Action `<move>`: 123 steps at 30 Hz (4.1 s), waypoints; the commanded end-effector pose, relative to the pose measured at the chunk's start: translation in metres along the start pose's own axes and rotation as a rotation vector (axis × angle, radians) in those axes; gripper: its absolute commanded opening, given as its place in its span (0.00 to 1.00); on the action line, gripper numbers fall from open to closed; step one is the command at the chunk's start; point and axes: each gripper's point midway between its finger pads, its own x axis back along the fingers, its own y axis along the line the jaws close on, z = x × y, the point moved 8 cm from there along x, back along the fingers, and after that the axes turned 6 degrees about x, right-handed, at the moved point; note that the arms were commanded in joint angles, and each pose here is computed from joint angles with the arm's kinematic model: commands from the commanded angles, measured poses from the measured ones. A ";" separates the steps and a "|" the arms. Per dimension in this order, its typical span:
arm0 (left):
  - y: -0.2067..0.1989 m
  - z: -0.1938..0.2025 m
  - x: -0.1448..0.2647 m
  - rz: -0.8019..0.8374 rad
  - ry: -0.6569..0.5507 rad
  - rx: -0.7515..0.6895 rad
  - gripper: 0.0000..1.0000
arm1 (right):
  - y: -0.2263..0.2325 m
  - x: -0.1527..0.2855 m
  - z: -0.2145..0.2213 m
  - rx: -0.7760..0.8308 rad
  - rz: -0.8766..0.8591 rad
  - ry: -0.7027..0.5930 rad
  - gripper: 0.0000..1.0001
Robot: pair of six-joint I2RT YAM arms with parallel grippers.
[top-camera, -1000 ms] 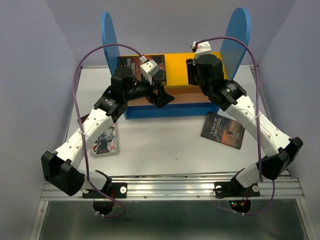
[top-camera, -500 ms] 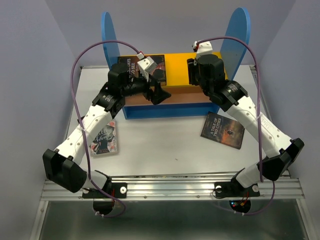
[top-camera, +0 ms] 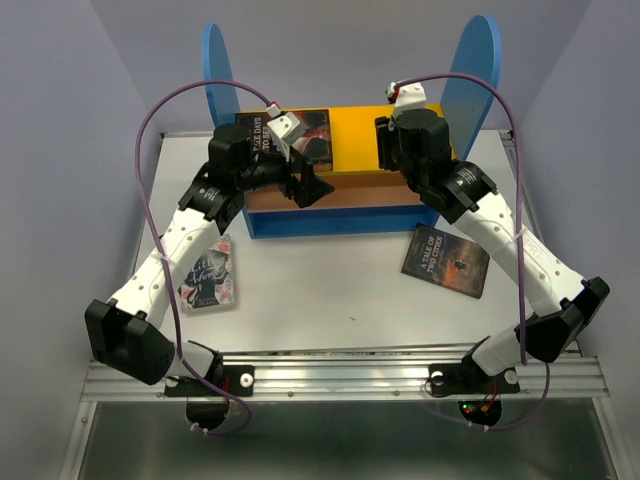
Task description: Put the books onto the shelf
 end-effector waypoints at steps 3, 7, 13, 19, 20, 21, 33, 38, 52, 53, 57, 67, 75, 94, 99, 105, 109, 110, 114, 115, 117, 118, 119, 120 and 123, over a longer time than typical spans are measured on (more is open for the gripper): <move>0.005 -0.021 0.007 -0.005 -0.043 -0.079 0.99 | -0.007 0.012 -0.014 -0.027 0.025 -0.067 0.45; 0.013 -0.019 0.008 -0.023 -0.029 -0.083 0.99 | -0.008 0.014 -0.015 -0.031 0.028 -0.074 0.45; 0.014 -0.018 0.008 0.022 -0.022 -0.079 0.99 | -0.007 0.014 -0.014 -0.032 0.019 -0.072 0.45; 0.003 -0.019 0.021 0.026 -0.063 -0.101 0.99 | -0.007 0.015 -0.014 -0.039 0.012 -0.072 0.45; 0.000 -0.018 0.023 0.029 -0.070 -0.093 0.99 | -0.006 0.014 -0.014 -0.043 0.004 -0.072 0.45; -0.005 -0.018 0.027 0.031 -0.089 -0.102 0.99 | -0.002 0.012 -0.013 -0.039 -0.020 -0.068 0.45; -0.034 -0.024 0.067 -0.157 -0.277 0.179 0.99 | 0.042 -0.034 -0.021 -0.006 -0.205 -0.051 0.45; -0.025 -0.023 0.078 -0.357 -0.319 0.305 0.99 | 0.060 -0.053 -0.012 0.040 -0.285 -0.021 0.44; -0.021 -0.019 0.079 -0.392 -0.320 0.326 0.99 | 0.090 -0.050 -0.015 0.095 -0.413 -0.031 0.43; -0.021 -0.019 0.079 -0.395 -0.320 0.327 0.99 | 0.090 -0.050 -0.014 0.104 -0.412 -0.030 0.44; -0.020 -0.018 0.078 -0.398 -0.316 0.331 0.99 | 0.097 -0.047 -0.013 0.124 -0.423 -0.030 0.44; -0.018 -0.015 0.072 -0.367 -0.292 0.344 0.99 | 0.071 -0.047 -0.023 0.041 -0.113 -0.028 0.44; -0.036 -0.002 0.059 -0.208 -0.243 0.360 0.99 | 0.017 0.020 0.013 -0.125 0.076 0.025 0.61; -0.114 0.154 -0.036 0.134 0.166 0.587 0.99 | -0.059 0.084 0.249 -0.546 0.375 0.447 1.00; -0.117 0.167 -0.066 0.163 0.256 0.584 0.99 | -0.107 0.050 0.277 -0.711 0.409 0.494 1.00; -0.119 0.190 -0.091 0.175 0.346 0.601 0.99 | -0.170 0.040 0.268 -0.777 0.587 0.414 1.00; -0.121 0.201 -0.097 0.173 0.381 0.608 0.99 | -0.198 0.019 0.278 -0.846 0.586 0.418 1.00; -0.122 0.203 -0.096 0.173 0.385 0.608 0.99 | -0.201 0.011 0.287 -0.851 0.583 0.450 1.00; -0.120 0.208 -0.096 0.159 0.392 0.606 0.99 | -0.217 -0.010 0.292 -0.862 0.568 0.464 1.00; -0.120 0.209 -0.097 0.156 0.395 0.607 0.99 | -0.221 -0.014 0.290 -0.858 0.569 0.449 1.00; -0.119 0.210 -0.098 0.153 0.395 0.604 0.99 | -0.224 -0.019 0.298 -0.858 0.570 0.469 1.00; -0.119 0.211 -0.099 0.152 0.397 0.606 0.99 | -0.221 -0.023 0.299 -0.871 0.528 0.462 1.00; -0.119 0.211 -0.101 0.159 0.402 0.607 0.99 | -0.218 -0.026 0.304 -0.870 0.505 0.482 1.00; -0.119 0.213 -0.103 0.163 0.410 0.610 0.99 | -0.215 -0.028 0.305 -0.879 0.470 0.474 1.00; -0.120 0.212 -0.106 0.178 0.415 0.605 0.99 | -0.205 -0.026 0.319 -0.900 0.441 0.503 1.00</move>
